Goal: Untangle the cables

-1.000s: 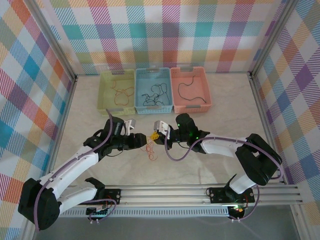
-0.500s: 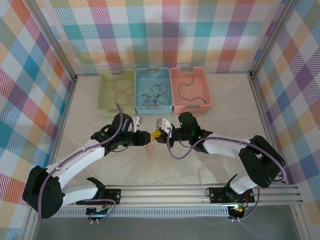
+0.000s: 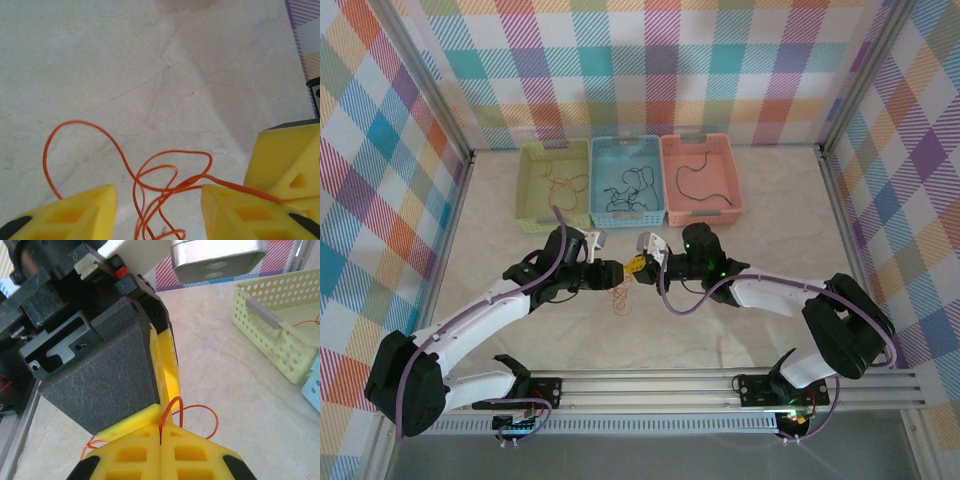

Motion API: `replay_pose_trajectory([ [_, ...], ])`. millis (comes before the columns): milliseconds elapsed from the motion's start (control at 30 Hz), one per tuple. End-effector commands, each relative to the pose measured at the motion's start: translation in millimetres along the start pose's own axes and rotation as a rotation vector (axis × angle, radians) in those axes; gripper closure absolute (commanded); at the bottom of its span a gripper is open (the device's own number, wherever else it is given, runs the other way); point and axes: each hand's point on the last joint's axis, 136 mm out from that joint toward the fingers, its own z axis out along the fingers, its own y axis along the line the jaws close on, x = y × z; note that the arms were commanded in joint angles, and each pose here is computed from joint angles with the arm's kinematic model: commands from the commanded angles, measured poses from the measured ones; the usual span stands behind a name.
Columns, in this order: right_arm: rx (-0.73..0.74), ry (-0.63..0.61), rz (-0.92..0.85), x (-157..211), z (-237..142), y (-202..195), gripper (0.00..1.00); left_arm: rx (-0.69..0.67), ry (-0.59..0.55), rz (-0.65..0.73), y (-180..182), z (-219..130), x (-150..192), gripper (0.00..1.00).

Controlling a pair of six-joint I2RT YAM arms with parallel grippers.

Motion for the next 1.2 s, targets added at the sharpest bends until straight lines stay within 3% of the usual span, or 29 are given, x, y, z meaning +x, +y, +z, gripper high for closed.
replay_pose_trajectory([
  [0,-0.04,-0.085,-0.006,-24,-7,10,1.0,0.039,0.001,-0.023,-6,5,6,0.49],
  [433,-0.028,-0.202,0.014,-57,-24,11,1.0,-0.041,0.078,-0.095,13,37,30,0.47],
  [700,-0.011,-0.25,-0.013,-76,-42,17,1.0,-0.133,0.046,-0.119,28,34,25,0.49],
  [1167,0.085,-0.367,-0.07,-112,-90,24,1.0,-0.358,-0.012,-0.125,67,11,25,0.65],
])
